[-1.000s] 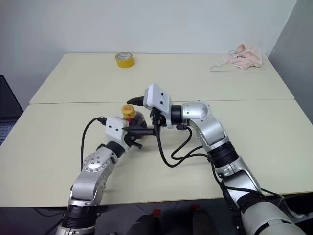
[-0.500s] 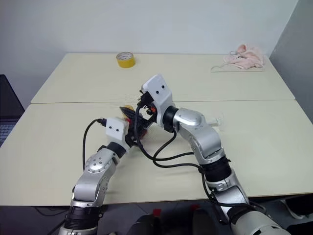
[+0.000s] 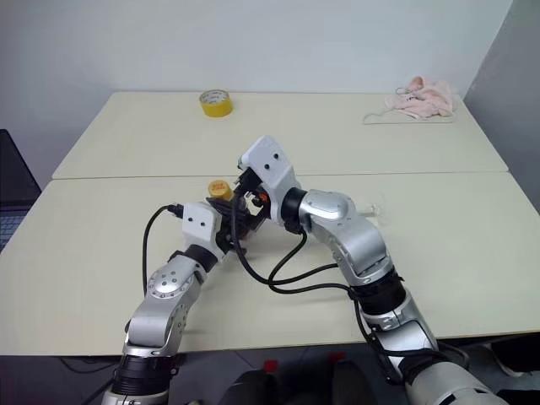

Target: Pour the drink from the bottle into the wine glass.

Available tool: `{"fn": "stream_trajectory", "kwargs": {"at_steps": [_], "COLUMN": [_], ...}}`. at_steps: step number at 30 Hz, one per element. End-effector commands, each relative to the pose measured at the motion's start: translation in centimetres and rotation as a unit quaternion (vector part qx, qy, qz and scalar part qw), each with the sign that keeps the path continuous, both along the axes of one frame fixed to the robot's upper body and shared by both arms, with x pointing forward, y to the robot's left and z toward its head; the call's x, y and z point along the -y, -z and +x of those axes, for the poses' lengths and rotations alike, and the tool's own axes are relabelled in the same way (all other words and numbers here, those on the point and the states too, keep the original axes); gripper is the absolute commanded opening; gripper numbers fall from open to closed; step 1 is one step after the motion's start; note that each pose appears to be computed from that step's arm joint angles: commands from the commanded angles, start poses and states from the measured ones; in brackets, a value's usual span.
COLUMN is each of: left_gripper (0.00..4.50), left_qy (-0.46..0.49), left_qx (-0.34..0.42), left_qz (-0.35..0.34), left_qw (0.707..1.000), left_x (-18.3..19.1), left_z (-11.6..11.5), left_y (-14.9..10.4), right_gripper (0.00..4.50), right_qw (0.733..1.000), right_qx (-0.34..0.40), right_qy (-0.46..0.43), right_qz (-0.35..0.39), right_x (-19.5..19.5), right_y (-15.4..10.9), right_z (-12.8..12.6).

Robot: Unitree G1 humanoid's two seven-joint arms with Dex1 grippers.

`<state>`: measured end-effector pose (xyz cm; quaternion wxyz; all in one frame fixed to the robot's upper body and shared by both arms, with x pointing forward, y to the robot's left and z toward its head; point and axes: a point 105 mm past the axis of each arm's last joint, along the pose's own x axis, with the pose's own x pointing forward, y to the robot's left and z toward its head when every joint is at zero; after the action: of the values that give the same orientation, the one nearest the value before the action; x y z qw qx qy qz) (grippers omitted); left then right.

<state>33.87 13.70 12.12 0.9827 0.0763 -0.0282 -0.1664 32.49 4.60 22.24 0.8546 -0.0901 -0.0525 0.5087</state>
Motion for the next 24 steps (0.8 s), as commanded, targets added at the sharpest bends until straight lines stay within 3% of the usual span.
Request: {"fn": "stream_trajectory", "kwargs": {"at_steps": [1,11,21,24], "left_gripper": [0.87,0.87,0.87,0.87], "left_qy": [0.007,0.007,0.004,0.003], "left_qx": [0.045,0.044,0.045,0.045], "left_qz": [-0.003,-0.003,-0.003,-0.003], "left_qw": [0.999,0.999,0.999,0.999], "left_x": [0.47,0.48,0.46,0.40], "left_z": [-0.10,-0.11,-0.14,-0.13], "left_y": [-2.25,-2.20,-2.24,-2.31], "right_gripper": [4.50,4.50,1.21,1.20], "right_qw": [0.999,0.999,0.999,0.999], "right_qx": [0.033,0.027,0.035,0.040], "right_qy": [-0.005,-0.008,-0.021,-0.029], "right_qz": [0.013,0.021,0.010,0.004], "right_x": [-0.58,-0.82,-0.75,-0.77], "right_y": [-1.67,-1.67,-1.42,-1.37], "right_z": [-0.36,-0.49,-0.85,-1.03]}}
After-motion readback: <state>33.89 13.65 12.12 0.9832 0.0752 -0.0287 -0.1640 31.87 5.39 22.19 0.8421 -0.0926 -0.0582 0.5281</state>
